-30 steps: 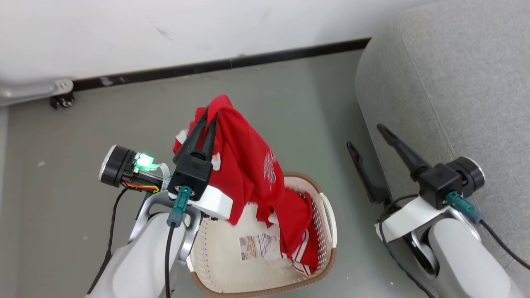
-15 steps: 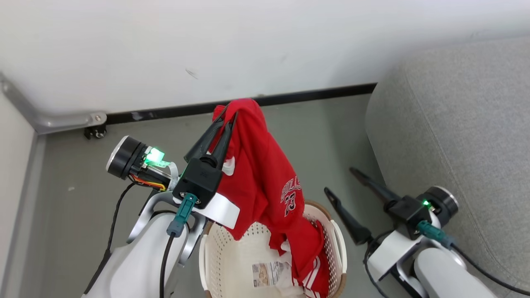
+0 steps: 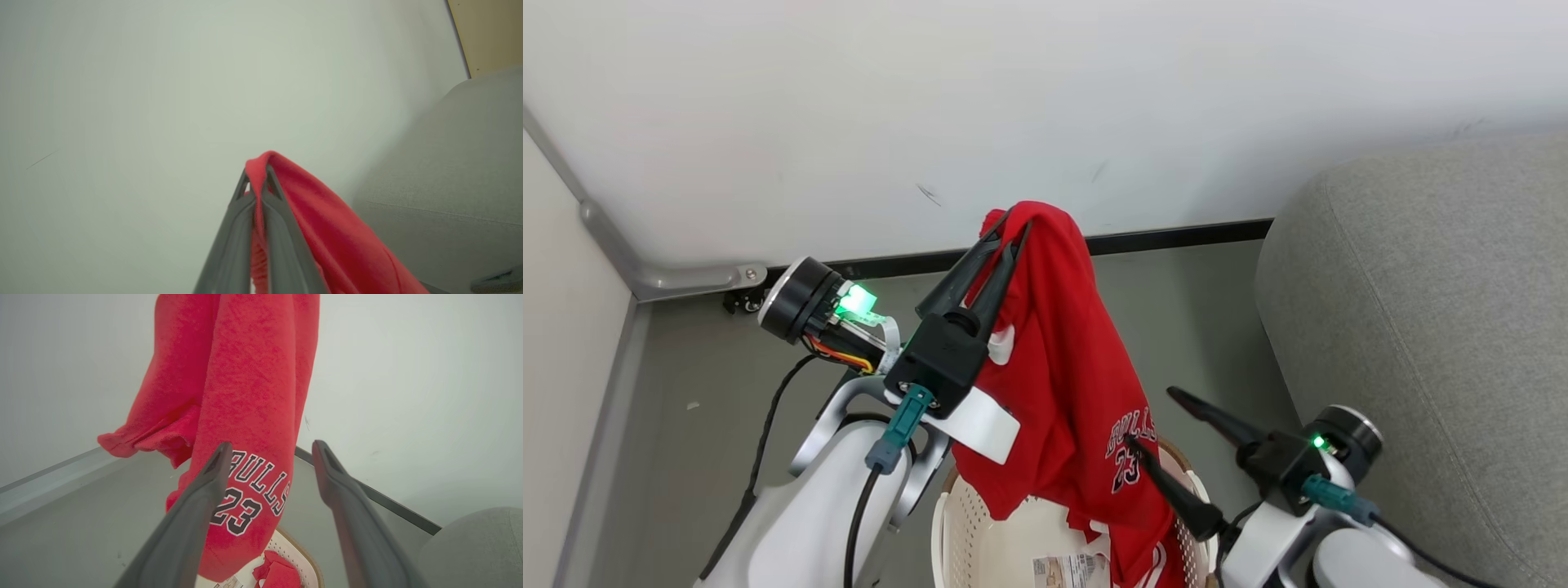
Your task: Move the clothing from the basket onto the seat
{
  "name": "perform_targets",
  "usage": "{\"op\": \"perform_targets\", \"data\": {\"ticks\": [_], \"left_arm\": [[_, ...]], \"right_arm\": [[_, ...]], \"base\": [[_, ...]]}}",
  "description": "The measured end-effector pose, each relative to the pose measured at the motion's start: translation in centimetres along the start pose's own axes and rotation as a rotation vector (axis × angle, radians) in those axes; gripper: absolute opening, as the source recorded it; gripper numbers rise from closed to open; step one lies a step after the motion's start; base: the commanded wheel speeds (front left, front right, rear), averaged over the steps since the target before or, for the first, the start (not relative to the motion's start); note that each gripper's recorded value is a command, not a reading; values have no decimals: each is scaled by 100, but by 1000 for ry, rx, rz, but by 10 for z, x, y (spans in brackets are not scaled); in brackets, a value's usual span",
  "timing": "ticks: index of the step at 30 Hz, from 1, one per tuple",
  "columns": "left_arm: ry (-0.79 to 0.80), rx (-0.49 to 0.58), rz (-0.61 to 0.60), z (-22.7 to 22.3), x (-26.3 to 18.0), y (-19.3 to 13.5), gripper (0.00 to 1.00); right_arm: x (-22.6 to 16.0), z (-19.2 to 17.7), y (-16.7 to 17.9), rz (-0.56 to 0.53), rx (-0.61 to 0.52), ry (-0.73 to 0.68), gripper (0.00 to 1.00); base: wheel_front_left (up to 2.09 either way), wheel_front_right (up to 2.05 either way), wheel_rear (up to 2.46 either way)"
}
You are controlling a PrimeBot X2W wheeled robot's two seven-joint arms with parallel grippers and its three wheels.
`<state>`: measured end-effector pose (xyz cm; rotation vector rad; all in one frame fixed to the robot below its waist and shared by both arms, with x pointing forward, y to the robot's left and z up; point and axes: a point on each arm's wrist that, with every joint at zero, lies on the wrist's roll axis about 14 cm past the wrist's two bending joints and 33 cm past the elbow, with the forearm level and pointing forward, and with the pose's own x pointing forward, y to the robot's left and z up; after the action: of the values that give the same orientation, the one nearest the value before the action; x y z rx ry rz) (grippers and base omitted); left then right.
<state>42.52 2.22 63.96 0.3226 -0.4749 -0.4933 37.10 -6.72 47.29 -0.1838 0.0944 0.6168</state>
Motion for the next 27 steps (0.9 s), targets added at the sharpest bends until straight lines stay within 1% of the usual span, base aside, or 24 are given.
{"op": "perform_targets", "data": {"ticks": [7,12,20,23,27], "left_arm": [[-9,0,-21,14,-1,-5,0],[-5,-1,-22,19,-1,-7,0],[0,-11,-40,27,-1,-14,0],[6,-13,-51,30,-1,-18,0],[-7,-13,-63,37,0,-21,0]], "right_arm": [[4,9,32,87,11,-22,100],[9,18,37,98,9,-44,100],[19,30,19,50,-38,-68,100],[22,30,18,39,-68,-69,100],[26,34,6,11,-126,-78,100]], "base": [[0,0,0],[0,0,0],[0,0,0],[0,0,0],[0,0,0]]}}
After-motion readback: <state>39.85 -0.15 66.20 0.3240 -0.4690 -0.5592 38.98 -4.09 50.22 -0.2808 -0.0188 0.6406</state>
